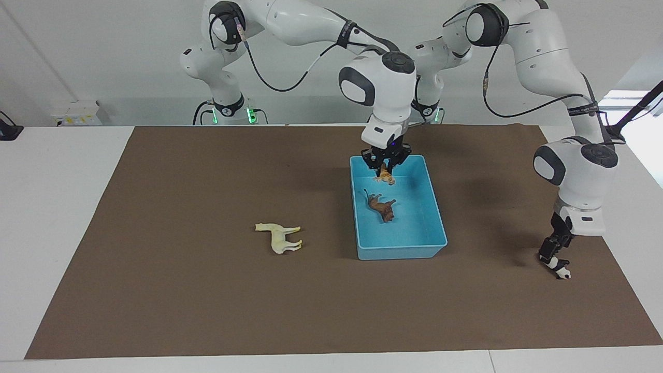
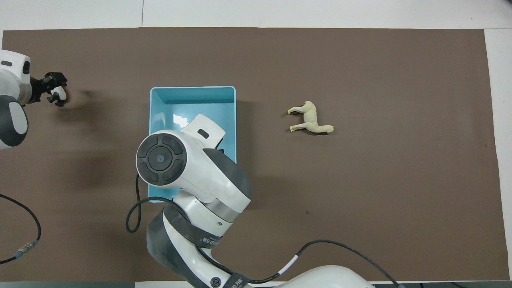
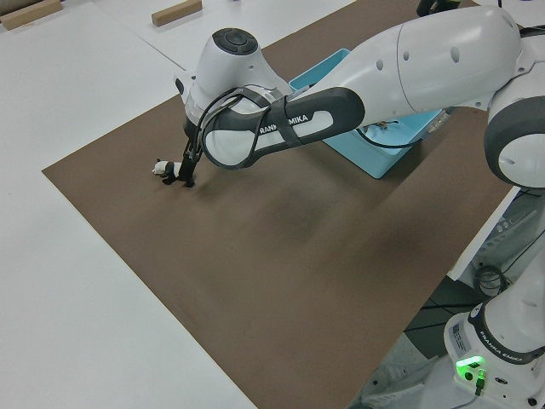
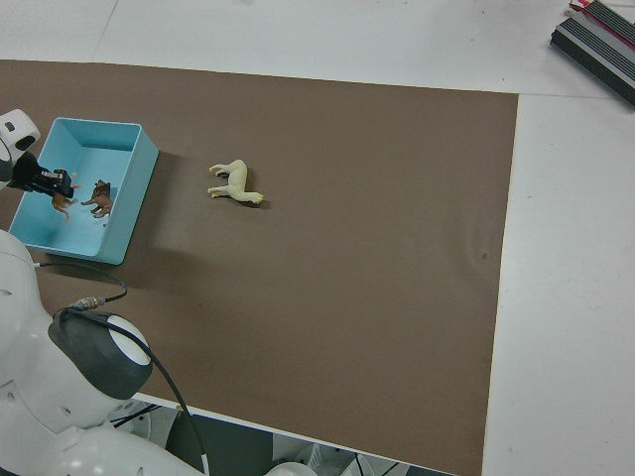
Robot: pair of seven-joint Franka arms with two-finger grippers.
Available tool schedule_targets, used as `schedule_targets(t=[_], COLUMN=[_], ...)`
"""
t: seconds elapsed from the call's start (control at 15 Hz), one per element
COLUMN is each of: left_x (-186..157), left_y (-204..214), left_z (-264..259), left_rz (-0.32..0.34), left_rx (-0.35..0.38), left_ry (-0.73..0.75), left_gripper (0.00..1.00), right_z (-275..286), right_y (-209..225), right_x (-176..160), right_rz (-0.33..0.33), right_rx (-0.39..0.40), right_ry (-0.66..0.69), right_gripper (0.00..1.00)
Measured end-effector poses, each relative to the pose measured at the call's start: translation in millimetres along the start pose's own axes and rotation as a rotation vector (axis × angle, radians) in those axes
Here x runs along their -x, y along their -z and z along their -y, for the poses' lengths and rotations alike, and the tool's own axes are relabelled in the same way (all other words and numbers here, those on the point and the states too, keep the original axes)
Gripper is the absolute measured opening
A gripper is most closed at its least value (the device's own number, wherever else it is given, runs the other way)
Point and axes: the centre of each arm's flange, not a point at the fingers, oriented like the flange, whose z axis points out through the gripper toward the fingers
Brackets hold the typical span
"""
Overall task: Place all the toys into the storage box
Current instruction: 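Lower the tiger into the box with the right gripper while the left gripper grasps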
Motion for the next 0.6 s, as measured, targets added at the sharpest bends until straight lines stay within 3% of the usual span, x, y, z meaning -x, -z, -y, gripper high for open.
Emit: schedule_targets(t=[0.13, 0.47, 0.6], left_x=[-1.5, 1.4, 4.6], left_y=[-5.8, -25.8, -31.4], left_z=[9.8, 11.1, 11.5], left_rz=[0.004, -0.016, -0.012], left_rx=[-0.006, 0.006, 0.007], left_ry=[-0.033, -0.050, -0.050], left_gripper=[1.00, 1.00, 1.00], right_z=[1.4, -29.0, -76.8], right_y=[-4.2, 19.6, 31.2], right_x=[1.4, -10.8, -42.8], right_rz=[0.008, 0.048, 0.055], right_rx=[0.004, 0.079, 0.100], right_ry=[-0.073, -0.147, -0.092], right_gripper=[0.47, 0.98, 1.00])
